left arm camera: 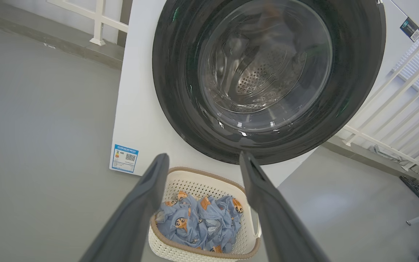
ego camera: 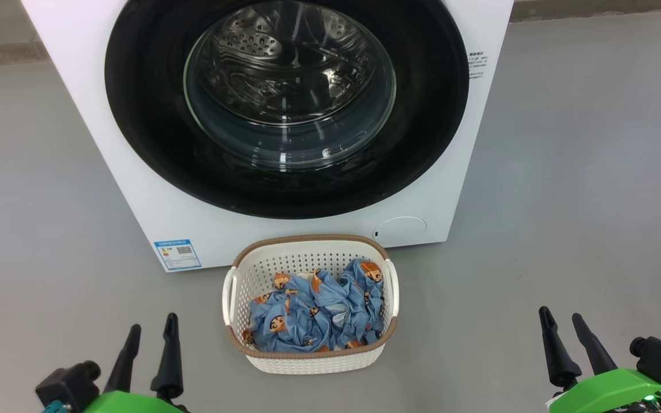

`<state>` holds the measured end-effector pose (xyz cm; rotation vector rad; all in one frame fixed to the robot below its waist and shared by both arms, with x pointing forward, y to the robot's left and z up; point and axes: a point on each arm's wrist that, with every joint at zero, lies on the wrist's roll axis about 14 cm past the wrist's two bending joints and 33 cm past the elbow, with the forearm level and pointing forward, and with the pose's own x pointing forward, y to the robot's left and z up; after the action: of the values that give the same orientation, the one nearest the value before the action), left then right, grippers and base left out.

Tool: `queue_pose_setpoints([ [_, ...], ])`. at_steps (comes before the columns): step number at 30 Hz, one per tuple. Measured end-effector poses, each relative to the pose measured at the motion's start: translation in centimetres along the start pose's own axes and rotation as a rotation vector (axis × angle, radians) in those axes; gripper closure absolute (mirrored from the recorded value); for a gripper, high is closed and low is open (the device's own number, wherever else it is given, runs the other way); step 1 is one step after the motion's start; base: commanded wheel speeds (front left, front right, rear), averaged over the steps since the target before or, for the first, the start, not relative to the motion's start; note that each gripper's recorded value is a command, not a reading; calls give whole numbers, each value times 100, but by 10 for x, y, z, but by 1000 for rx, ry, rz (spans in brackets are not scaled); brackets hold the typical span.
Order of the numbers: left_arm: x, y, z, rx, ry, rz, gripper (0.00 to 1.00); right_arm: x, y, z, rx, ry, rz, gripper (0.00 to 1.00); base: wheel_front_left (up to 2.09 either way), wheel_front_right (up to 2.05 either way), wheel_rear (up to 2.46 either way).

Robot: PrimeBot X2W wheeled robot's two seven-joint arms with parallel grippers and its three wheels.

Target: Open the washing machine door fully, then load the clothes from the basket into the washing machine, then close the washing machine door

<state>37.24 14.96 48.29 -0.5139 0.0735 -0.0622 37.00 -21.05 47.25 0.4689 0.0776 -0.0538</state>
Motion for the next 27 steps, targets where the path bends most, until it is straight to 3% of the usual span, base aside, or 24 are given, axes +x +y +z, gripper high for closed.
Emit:
queue_pose_setpoints([
  [27, -2, -9, -10, 280, 3, -51, 0, -1, 9, 1, -321, -6, 53, 0, 0, 0, 0],
])
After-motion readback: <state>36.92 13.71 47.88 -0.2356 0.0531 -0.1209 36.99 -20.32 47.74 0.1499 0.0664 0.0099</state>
